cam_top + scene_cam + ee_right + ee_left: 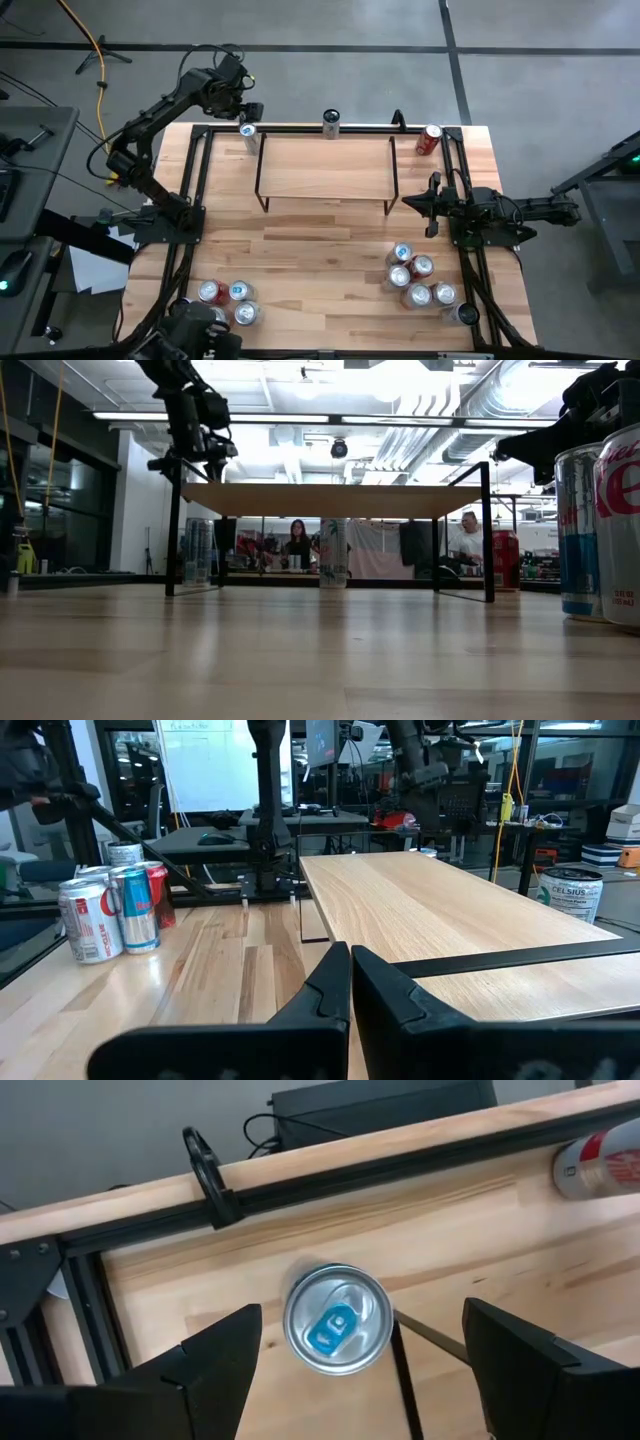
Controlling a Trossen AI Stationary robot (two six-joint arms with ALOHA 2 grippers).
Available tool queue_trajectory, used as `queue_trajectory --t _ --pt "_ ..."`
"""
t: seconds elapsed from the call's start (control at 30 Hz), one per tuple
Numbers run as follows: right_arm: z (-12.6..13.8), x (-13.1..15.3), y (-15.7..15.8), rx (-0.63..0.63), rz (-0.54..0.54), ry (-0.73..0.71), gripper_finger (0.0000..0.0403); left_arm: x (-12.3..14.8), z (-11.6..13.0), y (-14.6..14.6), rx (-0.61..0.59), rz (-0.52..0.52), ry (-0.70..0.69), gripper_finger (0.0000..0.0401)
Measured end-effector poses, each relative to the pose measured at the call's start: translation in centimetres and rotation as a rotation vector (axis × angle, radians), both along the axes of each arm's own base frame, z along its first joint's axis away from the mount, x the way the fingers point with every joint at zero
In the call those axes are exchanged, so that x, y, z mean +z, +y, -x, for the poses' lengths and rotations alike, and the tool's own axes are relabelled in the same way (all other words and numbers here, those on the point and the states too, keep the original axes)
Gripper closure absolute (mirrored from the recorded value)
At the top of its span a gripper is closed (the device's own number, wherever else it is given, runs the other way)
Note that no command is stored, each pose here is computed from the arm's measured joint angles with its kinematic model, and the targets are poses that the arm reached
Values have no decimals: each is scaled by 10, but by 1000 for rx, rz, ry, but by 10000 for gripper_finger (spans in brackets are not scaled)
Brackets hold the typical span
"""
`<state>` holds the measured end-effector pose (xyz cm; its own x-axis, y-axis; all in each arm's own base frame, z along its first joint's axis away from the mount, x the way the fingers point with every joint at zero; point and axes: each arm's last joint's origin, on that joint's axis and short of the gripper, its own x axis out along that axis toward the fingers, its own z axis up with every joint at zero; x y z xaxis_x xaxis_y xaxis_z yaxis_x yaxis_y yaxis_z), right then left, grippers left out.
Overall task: Place canned beverage on shelf
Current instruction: Put the top blue soda can on the shelf
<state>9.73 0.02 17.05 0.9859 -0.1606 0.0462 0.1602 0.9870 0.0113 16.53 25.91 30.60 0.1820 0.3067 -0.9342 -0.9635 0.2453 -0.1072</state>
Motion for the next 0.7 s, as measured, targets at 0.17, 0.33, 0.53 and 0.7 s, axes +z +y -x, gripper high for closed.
queue_trajectory --t 0.17,0.33,0.53,0.7 --pt "0 0 0 0 0 0 402 -12 -4 6 -14 40 35 110" --pt "0 0 0 0 0 0 402 -24 -7 11 -13 84 58 110" --pt "0 0 0 0 0 0 402 -34 -9 13 -25 126 88 110" --pt "0 0 0 0 0 0 402 -43 -9 15 -25 178 123 110"
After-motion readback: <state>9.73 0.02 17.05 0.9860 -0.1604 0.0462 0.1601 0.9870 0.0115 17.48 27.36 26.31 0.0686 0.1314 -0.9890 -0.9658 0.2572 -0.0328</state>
